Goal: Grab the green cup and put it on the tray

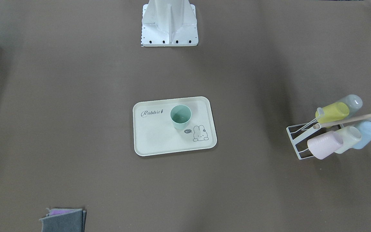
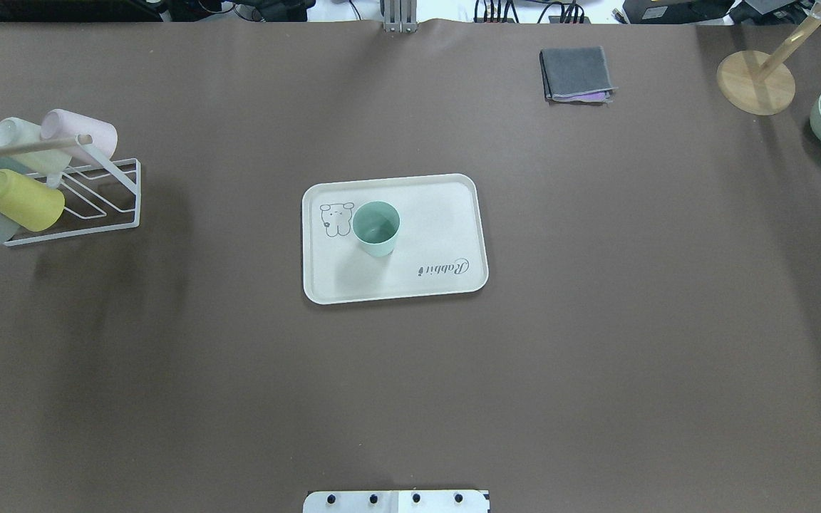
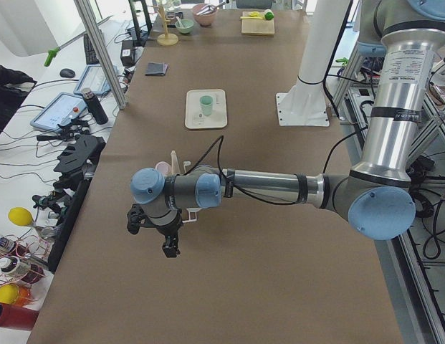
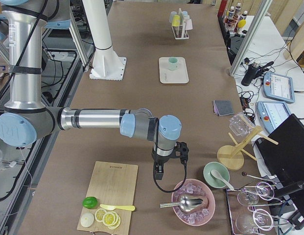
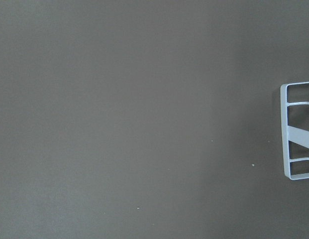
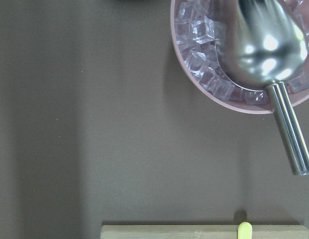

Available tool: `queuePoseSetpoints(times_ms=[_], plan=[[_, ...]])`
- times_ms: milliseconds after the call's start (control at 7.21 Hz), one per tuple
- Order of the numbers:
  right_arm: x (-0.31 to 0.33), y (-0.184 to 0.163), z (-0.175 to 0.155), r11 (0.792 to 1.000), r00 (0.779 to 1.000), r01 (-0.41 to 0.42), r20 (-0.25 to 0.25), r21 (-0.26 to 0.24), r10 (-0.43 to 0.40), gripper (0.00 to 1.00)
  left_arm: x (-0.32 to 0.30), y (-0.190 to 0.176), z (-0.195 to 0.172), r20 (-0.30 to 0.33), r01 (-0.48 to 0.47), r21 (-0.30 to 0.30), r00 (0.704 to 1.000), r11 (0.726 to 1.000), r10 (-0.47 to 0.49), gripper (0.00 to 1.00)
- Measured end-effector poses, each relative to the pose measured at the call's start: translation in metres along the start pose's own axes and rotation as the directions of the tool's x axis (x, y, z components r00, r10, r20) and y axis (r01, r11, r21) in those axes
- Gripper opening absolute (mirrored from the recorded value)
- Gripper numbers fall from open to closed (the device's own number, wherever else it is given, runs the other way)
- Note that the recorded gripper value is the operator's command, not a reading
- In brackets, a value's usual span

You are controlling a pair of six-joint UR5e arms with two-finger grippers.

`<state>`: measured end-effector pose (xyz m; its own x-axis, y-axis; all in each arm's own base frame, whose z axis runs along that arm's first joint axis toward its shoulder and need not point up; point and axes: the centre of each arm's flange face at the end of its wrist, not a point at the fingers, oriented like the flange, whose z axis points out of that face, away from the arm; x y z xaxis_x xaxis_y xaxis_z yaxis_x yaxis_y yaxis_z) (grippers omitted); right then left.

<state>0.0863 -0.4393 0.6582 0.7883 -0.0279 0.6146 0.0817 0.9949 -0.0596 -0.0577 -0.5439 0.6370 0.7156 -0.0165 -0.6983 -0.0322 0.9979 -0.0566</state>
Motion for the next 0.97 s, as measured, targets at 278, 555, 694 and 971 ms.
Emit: queuePoseSetpoints(times_ms=[278,555,694,971], plan=[[0.0,0.0,0.0,1.0,1.0,0.0,0.0,0.0,0.0,1.0,0.002,0.001,-0.002,0.001,-0.003,0.004,1.0,1.0,0.003,0.98],[0.0,0.0,0.0,1.0,1.0,0.001,0.0,0.001,-0.001,1.0,0.001,0.002,0.0,0.0,0.001,0.0,1.0,1.0,-0.001,0.98],[0.0,0.0,-0.001,1.0,1.0,0.001,0.0,0.001,-0.001,1.0,-0.001,0.004,0.001,-0.001,0.001,-0.001,1.0,1.0,-0.001,0.98],[-0.001,0.0,-0.001,1.0,1.0,0.001,0.0,0.002,-0.001,1.0,-0.005,0.011,0.006,-0.004,0.002,-0.004,1.0,1.0,-0.002,0.98]])
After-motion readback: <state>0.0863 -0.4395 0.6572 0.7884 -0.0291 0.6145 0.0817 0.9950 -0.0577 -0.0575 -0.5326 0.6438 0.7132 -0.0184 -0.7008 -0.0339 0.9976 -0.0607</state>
